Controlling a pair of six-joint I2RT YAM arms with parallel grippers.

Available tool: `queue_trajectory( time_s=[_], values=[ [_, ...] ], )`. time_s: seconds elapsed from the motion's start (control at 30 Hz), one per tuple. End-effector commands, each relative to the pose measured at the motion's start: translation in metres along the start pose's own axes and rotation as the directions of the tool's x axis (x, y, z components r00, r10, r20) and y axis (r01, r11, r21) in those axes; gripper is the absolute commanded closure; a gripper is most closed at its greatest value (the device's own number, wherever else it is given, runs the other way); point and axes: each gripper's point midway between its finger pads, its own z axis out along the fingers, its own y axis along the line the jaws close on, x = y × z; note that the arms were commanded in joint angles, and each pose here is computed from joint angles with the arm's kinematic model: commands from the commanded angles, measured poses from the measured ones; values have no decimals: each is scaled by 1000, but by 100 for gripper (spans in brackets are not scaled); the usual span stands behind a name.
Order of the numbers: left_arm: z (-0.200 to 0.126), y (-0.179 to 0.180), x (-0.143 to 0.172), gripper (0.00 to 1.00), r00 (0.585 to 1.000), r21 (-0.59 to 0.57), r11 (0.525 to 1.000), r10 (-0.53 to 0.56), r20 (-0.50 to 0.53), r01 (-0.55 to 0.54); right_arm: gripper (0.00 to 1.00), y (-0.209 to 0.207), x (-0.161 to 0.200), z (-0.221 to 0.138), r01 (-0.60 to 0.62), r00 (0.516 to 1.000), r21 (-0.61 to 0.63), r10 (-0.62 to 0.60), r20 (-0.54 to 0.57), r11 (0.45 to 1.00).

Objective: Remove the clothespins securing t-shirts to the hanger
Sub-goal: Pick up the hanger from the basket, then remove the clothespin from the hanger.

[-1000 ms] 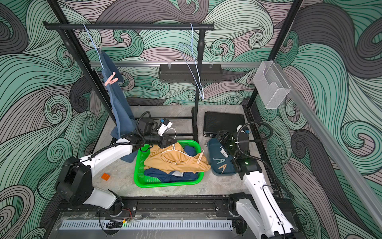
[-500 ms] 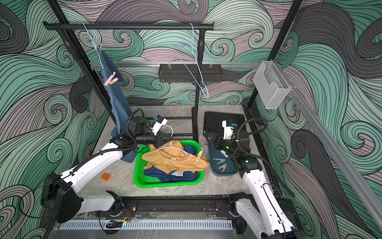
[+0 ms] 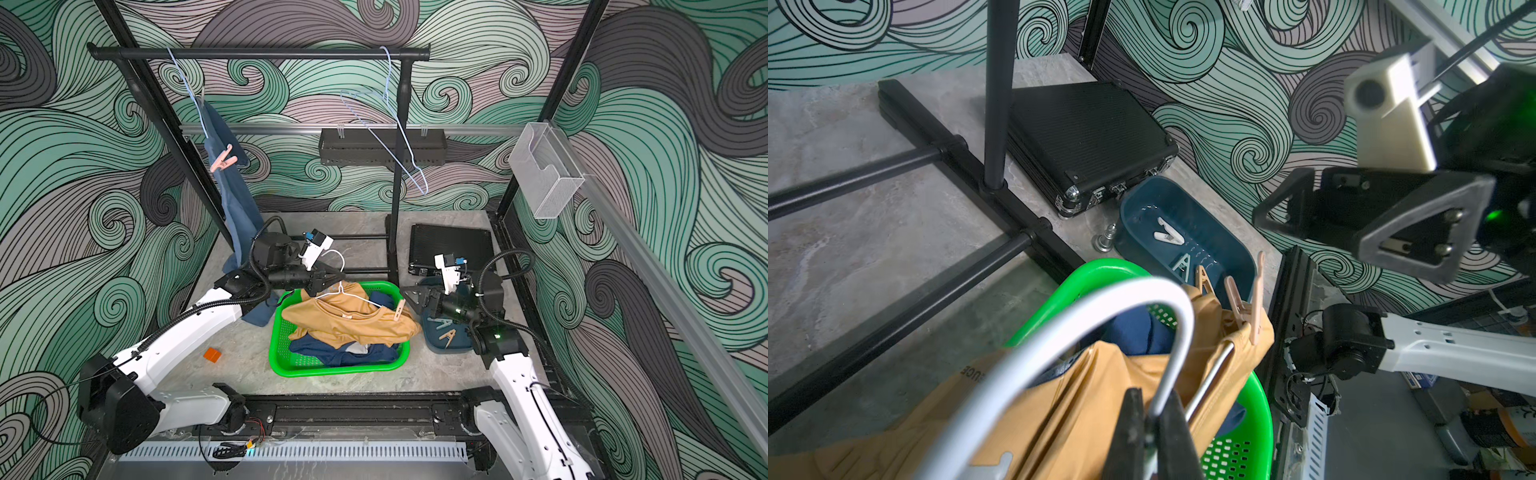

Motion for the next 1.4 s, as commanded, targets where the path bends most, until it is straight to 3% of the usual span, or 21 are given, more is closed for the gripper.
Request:
queue_trajectory(
  time_s=[0.0,0.3,0.73,1.37],
  values=[
    [-15,-8,-25,100,997,3,999,37,63,-37,10,4,7,4,-20,1000,-60,20,-7,998],
    [-18,-5,-28,100,997,8,1000,23,75,-24,13,-5,15,16,-43,999,-117,43,-1,992],
    [-16,-3,-30,100,997,13,1000,14,80,-15,26,1,18,40,-51,998,-180,42,-49,982],
    [-17,-4,-32,100,996,18,1000,11,84,-13,59,-3,18,44,-36,999,-153,30,-37,988]
  ],
)
